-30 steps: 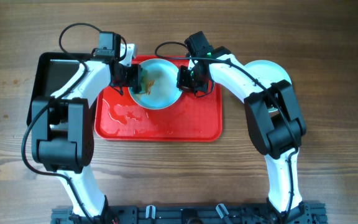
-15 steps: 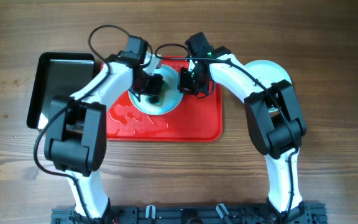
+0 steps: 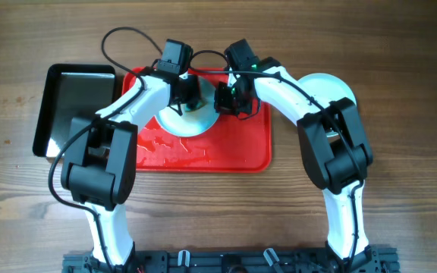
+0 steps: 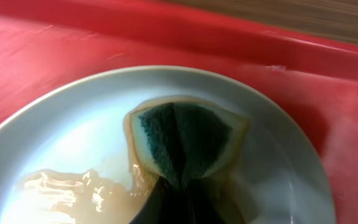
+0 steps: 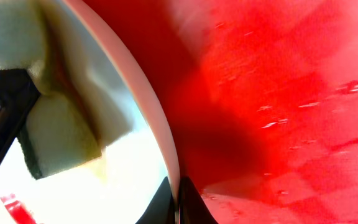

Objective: Clean dirty plates on tray and stack at the side
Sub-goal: 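Scrub the held plate with the sponge in the left gripper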

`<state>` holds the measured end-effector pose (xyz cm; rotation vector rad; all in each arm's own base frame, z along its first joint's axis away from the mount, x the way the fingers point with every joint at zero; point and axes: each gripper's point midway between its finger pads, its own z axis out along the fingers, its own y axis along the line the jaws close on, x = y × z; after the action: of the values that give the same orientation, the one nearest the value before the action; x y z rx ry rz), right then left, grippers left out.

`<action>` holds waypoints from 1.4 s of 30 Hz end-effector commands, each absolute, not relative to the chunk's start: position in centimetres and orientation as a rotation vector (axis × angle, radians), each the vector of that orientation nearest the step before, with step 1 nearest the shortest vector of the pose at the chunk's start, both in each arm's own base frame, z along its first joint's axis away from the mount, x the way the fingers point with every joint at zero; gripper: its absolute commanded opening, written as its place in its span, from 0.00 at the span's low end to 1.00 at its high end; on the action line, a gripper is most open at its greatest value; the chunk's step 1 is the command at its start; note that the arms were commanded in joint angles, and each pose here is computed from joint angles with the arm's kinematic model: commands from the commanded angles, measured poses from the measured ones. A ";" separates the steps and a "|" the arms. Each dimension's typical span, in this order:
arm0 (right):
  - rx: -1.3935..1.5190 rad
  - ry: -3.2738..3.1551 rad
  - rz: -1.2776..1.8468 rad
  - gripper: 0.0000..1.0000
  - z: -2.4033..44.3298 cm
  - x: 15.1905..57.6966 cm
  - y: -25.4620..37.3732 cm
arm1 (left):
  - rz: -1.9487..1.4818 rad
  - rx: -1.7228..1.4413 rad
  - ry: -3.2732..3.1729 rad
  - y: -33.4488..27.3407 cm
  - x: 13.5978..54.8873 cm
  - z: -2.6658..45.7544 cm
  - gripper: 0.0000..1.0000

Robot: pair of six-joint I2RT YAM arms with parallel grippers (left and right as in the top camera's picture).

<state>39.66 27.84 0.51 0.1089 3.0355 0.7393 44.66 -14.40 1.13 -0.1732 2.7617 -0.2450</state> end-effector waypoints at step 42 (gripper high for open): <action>0.048 3.102 0.755 0.04 -2.0 36.9 30.9 | -0.313 -0.399 3.152 -6.3 38.8 5.7 0.04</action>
<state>36.87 32.09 0.21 0.0022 3.0670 0.8272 36.98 -6.50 2.56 -0.5403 3.2135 -0.2510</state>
